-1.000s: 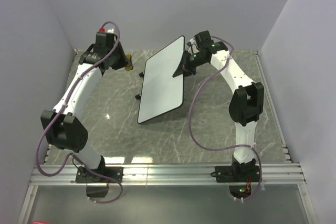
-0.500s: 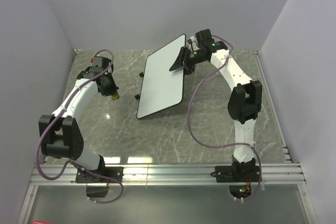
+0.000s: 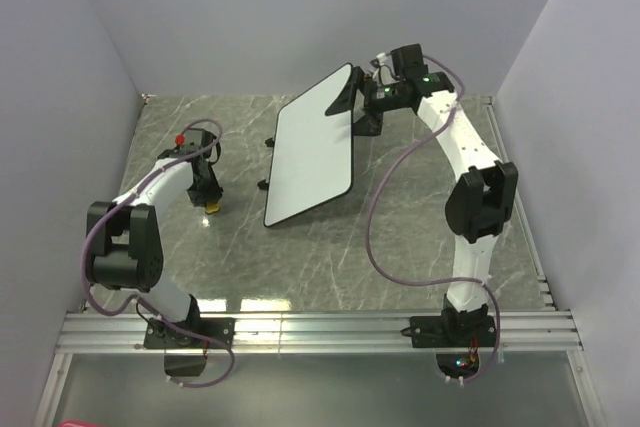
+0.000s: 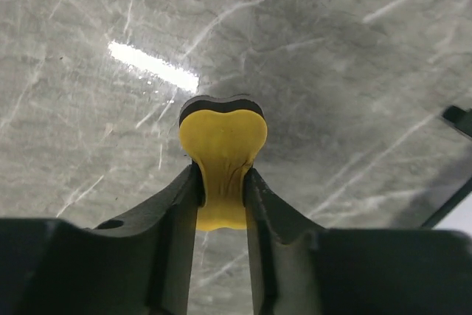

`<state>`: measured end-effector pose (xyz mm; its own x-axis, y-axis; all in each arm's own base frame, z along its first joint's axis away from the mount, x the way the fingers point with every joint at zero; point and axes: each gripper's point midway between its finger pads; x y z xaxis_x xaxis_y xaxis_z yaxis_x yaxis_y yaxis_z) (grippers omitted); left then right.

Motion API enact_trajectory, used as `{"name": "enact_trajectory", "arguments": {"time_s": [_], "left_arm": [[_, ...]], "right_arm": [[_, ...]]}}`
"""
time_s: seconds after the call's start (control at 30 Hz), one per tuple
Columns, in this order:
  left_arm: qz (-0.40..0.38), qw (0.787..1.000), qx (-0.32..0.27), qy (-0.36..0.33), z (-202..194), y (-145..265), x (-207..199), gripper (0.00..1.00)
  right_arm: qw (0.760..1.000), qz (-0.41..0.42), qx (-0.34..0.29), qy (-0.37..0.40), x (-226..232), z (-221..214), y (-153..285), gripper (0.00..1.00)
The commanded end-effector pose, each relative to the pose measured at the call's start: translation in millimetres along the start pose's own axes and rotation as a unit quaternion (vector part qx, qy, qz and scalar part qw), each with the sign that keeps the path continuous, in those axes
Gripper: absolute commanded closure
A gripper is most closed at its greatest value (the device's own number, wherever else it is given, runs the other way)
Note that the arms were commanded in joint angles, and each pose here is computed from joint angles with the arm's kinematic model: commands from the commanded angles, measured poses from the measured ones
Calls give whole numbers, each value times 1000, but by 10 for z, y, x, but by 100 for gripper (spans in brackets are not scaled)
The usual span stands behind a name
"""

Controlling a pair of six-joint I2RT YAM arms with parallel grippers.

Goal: Erase the whiteboard

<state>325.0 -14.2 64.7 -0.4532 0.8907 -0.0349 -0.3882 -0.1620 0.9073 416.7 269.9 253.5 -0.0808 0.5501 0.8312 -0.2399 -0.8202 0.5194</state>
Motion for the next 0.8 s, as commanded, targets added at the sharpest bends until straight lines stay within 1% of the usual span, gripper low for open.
{"name": "enact_trajectory", "arguments": {"time_s": [0.0,0.13,0.2,0.33,0.47,0.57,0.6,0.67,0.7,0.77], "left_arm": [[11,1000,-11,6,46,-131,14,65],[19,1000,2,3,-56,-269,44,57],[22,1000,10,1,-115,-327,59,55],[23,999,23,1,-214,-427,67,56],[21,999,29,2,-258,-471,61,54],[20,999,31,2,-285,-495,61,44],[20,999,33,1,-301,-504,66,37],[21,999,40,-1,-354,-534,81,27],[21,999,42,-1,-364,-534,83,17],[19,999,37,0,-351,-500,83,9]], "right_arm": [[996,53,-43,48,517,7,564,0],[997,39,-46,42,412,-28,635,0],[997,33,-49,45,391,-49,664,0],[998,28,-47,41,340,-84,667,0],[998,28,-48,42,349,-84,678,0],[997,31,-49,44,381,-87,689,0],[997,30,-49,44,385,-89,696,0],[997,27,-53,46,379,-81,707,0],[997,26,-53,48,393,-100,721,0],[997,16,-56,55,362,-109,735,0]]}}
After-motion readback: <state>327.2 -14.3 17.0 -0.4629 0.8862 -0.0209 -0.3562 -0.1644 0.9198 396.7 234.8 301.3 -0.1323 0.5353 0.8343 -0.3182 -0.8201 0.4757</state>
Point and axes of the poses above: each gripper's point midway between its finger pads, its own y axis back along the fingers, its own x axis along the line the jaws close on, z = x × y, and after that the axes turned 2 degrees about y, right-handed
